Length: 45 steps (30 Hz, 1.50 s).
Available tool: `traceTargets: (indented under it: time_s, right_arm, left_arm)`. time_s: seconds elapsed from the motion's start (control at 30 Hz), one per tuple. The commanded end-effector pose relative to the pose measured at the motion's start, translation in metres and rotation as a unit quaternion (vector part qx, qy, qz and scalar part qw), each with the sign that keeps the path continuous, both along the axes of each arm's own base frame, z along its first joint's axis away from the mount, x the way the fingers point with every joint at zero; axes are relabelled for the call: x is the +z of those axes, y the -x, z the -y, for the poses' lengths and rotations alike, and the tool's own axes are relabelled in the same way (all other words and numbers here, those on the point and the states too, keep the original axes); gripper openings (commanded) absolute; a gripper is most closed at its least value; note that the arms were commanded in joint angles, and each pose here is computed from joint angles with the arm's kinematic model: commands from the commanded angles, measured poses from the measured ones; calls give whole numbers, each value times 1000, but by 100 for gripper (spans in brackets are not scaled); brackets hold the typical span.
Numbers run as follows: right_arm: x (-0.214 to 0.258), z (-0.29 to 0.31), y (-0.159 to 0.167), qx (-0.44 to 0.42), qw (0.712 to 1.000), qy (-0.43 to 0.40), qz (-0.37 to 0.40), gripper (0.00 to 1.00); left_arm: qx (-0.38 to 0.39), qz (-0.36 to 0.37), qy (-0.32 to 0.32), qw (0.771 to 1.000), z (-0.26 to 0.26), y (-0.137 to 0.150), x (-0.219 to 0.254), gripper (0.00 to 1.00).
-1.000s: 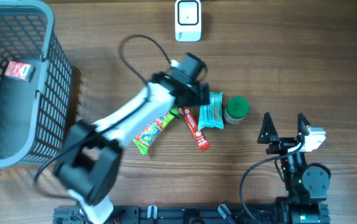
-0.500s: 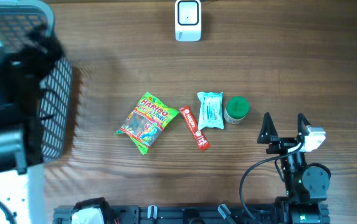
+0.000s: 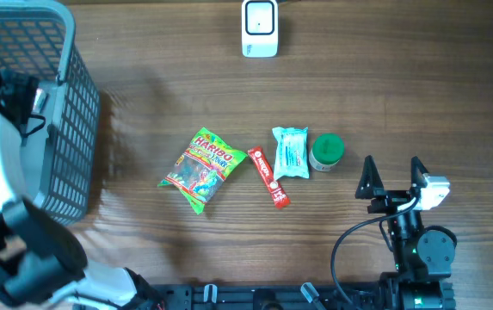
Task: Scan the item barcode
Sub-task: 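Grasp the red-white tissue box in the basket with the left gripper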
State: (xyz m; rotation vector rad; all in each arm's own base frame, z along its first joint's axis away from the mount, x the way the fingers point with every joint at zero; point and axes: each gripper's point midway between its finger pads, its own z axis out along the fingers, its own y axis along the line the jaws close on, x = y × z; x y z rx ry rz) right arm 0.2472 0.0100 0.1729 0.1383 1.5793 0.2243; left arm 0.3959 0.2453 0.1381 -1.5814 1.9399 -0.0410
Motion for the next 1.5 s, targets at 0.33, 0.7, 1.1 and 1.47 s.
traceTargets:
  time_s: [0.33,0.7,1.1,1.47]
  right_arm:
    - [1,0,0,-1,1000,-4,3,100]
    - [1,0,0,-1,1000,-4,3,100]
    - [1,0,0,-1,1000,-4,3,100]
    - [1,0,0,-1,1000,-4,3,100]
  left_arm:
    - [13,14,-7,1000,-31,-47,-87,100]
    - [11,27,-14,999,-37,-59,-107,100]
    - [-21,28,-13,999,-23,-70,-115,4]
    - [16,151,-92,984,-40,-22,88,4]
